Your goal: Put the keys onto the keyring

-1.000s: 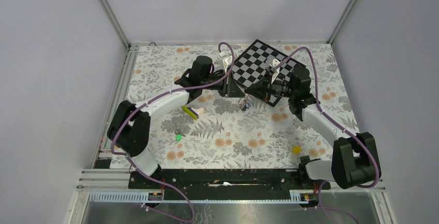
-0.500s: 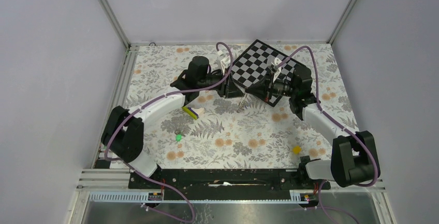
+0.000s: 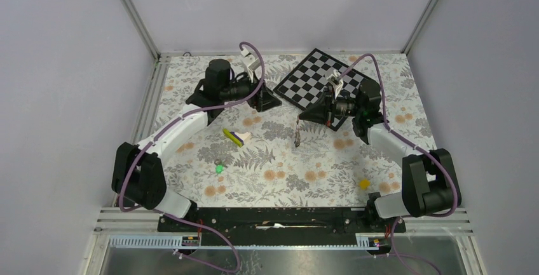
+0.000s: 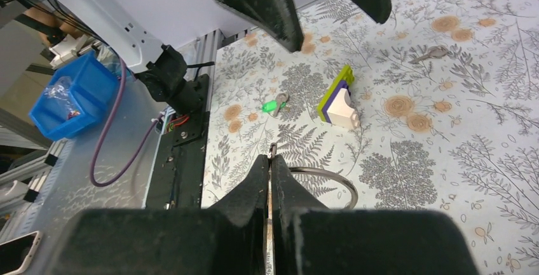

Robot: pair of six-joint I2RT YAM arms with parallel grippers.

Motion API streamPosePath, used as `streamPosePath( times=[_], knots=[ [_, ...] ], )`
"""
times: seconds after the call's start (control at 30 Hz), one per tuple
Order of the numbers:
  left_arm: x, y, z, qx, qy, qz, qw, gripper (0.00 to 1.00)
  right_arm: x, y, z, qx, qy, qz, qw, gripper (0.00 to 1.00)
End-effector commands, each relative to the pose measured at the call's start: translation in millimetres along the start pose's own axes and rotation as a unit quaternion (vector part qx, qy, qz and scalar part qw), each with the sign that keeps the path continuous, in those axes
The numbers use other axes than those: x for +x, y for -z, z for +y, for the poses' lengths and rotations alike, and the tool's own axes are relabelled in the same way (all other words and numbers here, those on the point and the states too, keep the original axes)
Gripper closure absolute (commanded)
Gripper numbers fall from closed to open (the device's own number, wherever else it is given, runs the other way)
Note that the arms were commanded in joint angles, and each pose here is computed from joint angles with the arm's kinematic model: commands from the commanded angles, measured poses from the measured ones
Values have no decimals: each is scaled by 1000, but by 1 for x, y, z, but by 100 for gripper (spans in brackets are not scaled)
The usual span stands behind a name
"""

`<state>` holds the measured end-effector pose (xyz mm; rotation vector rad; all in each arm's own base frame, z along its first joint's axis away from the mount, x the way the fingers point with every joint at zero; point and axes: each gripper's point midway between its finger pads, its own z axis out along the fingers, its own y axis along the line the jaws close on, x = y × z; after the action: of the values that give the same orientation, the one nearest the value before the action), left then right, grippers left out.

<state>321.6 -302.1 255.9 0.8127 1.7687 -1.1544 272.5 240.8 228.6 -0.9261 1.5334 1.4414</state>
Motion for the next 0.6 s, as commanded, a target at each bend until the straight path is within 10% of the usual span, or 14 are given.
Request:
streamPosePath(
  times=[0.0,0.57],
  knots=[
    [-15,22,2,-1,-38,-16,999,32,-24,-3,16,-38,36,-7,999,100],
    [34,84,122,-193,20,78,978,30,-36,6,27,21,89,-9,996,100]
  ],
)
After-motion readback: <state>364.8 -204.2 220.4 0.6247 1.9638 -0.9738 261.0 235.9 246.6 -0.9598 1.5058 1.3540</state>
